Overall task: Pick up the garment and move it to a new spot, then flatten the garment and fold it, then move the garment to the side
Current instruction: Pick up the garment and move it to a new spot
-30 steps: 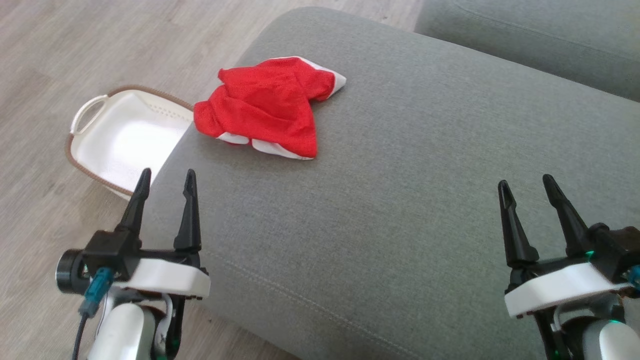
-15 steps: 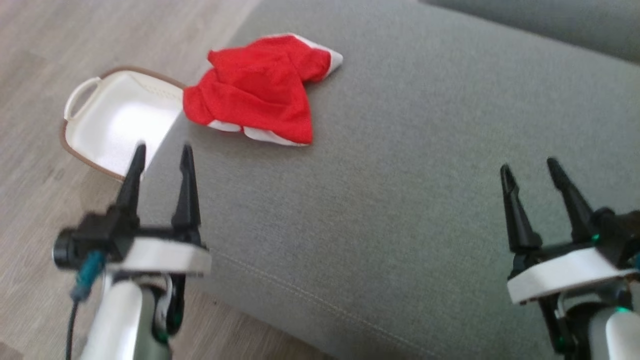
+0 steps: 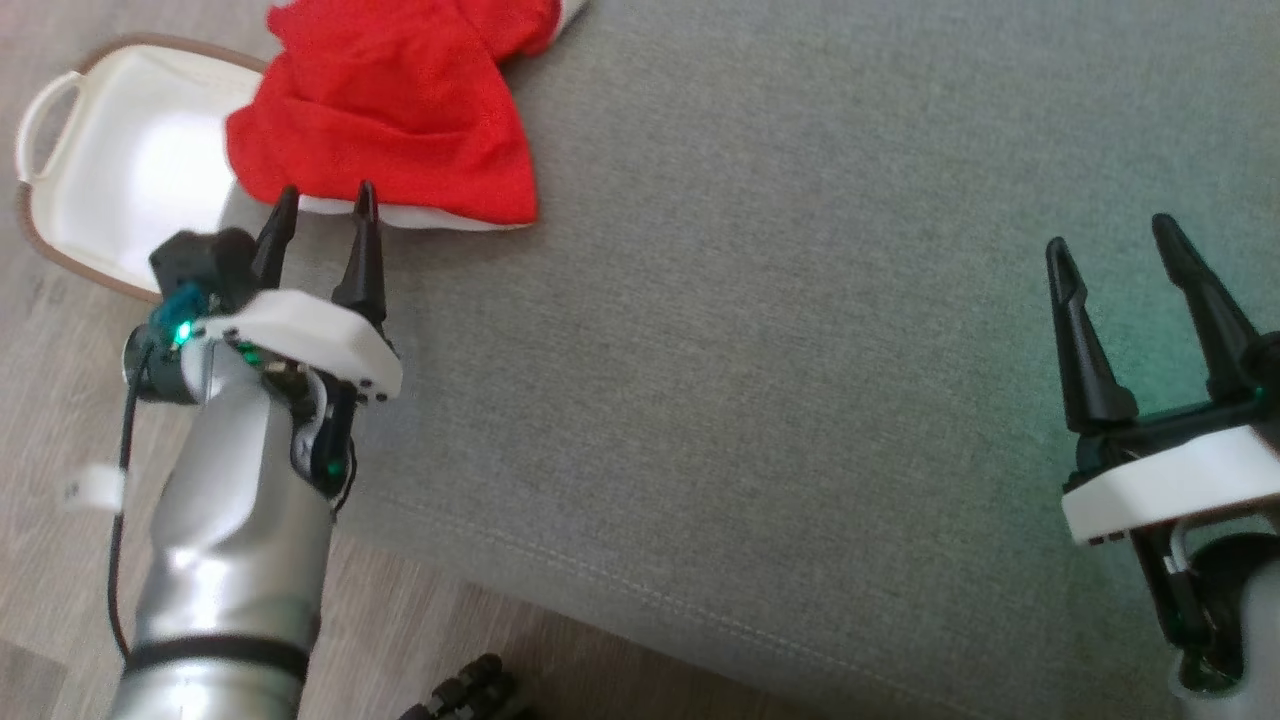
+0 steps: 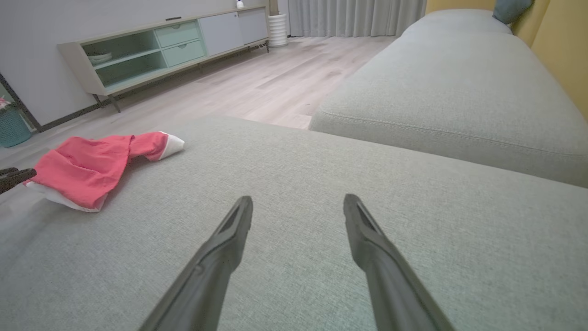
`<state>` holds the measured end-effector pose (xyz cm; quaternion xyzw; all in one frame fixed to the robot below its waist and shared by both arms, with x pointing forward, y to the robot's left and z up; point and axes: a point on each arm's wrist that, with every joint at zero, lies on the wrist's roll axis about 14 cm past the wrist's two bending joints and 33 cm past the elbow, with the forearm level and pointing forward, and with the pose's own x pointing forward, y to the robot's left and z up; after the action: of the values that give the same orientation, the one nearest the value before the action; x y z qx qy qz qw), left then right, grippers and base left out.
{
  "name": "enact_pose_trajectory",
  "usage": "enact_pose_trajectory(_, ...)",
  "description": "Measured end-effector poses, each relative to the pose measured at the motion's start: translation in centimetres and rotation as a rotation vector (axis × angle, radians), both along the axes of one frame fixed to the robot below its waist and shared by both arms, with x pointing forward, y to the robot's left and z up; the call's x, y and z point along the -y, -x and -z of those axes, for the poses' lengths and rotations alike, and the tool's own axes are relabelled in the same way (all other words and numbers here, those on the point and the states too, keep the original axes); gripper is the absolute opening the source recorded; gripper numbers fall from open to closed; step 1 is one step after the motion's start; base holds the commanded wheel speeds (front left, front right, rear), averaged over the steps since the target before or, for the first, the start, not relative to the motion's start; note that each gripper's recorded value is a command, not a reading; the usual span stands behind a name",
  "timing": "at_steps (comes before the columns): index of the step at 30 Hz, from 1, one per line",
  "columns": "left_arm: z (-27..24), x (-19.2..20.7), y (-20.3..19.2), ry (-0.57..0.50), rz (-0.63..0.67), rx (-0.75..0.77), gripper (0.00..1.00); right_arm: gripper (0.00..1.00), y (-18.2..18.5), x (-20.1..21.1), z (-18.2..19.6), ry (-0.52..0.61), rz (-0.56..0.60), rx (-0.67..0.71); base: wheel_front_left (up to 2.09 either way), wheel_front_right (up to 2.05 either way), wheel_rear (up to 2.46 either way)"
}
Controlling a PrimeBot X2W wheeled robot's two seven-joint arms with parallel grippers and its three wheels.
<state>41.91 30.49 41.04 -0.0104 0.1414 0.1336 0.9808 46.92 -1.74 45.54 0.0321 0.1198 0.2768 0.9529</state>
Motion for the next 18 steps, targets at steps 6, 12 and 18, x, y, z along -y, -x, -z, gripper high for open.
enact_pose_trajectory(6, 3.1, -0.4, -1.1, 0.039, -0.001, -0.119, 1.00, 1.00, -0.2, 0.6, 1.0, 0.008, 0.012, -0.021, 0.00, 0.00, 0.00)
enact_pose_trajectory(12, 5.1, -1.2, -1.6, 0.071, -0.023, -0.240, 1.00, 1.00, -0.7, 1.2, 1.3, 0.007, 0.031, -0.024, 0.00, 0.00, 0.00)
enact_pose_trajectory(18, 4.8, -1.2, -2.3, 0.062, -0.004, -0.243, 0.00, 1.00, -0.7, 1.8, 1.4, 0.007, 0.050, -0.031, 0.00, 0.00, 0.00)
